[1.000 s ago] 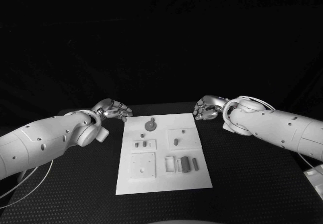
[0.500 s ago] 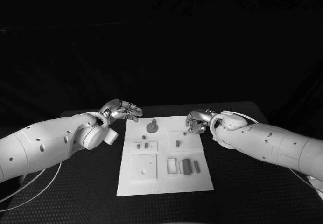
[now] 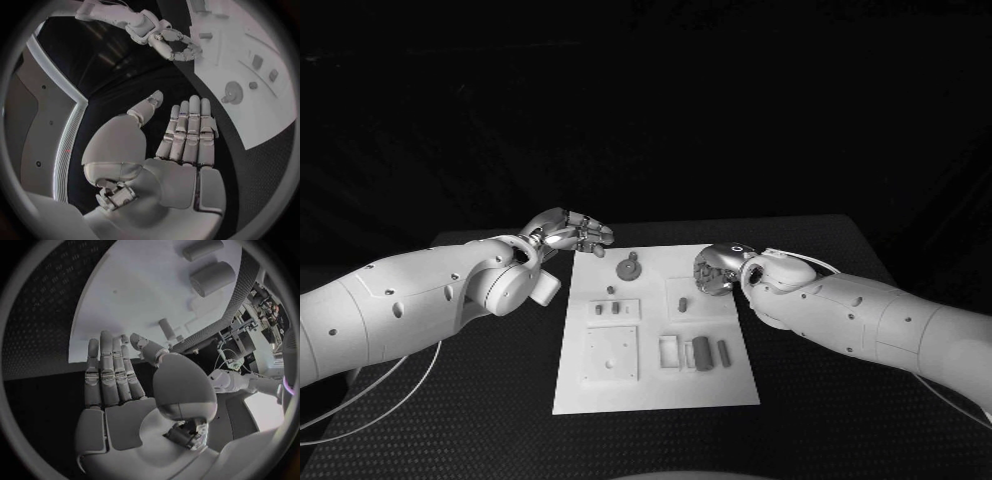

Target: Assemble the parts on the task board

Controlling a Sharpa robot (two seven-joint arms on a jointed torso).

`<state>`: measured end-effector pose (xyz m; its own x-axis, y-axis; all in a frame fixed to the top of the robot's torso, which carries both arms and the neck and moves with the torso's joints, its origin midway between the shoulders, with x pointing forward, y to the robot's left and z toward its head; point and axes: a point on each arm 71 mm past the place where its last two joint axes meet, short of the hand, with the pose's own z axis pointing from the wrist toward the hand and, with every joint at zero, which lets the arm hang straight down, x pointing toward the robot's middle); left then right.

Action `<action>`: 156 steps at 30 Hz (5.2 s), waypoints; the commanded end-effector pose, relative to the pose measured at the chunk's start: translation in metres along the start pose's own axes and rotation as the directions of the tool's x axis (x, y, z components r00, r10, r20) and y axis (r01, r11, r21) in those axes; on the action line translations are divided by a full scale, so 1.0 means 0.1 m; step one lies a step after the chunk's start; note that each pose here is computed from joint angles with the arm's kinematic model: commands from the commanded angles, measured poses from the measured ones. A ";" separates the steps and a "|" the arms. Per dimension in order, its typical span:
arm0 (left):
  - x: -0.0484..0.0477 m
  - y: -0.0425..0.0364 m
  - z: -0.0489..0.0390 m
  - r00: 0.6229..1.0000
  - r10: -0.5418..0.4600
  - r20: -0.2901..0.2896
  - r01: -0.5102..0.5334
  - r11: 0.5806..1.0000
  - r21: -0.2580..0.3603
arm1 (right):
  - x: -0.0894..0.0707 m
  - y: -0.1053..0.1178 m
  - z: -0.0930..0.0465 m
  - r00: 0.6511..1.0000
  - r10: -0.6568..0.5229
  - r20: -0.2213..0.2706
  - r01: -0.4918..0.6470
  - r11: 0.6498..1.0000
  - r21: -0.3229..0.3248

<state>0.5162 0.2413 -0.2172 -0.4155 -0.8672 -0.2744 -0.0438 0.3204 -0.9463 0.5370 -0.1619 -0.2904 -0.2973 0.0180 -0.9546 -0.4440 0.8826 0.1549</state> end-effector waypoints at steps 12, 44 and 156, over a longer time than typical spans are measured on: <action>0.047 -0.036 0.007 1.000 -0.024 -0.012 0.025 1.000 0.015 | 0.08 0.01 0.04 0.999 -0.042 -0.012 0.042 0.999 0.010; 0.068 -0.045 0.008 0.999 -0.028 -0.024 0.028 1.000 0.001 | 0.31 0.06 0.05 0.988 -0.135 -0.077 0.136 0.991 0.005; -0.170 0.011 0.017 0.999 -0.027 0.046 0.028 0.999 -0.025 | -0.31 0.69 -0.15 0.978 0.115 0.175 -0.077 0.975 -0.208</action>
<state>0.5242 0.2575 -0.2155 -0.3721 -0.8895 -0.2654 -0.0817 0.3162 -0.9452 0.5021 -0.1088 -0.2466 -0.1934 0.1962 -0.9613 -0.5821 0.7658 0.2734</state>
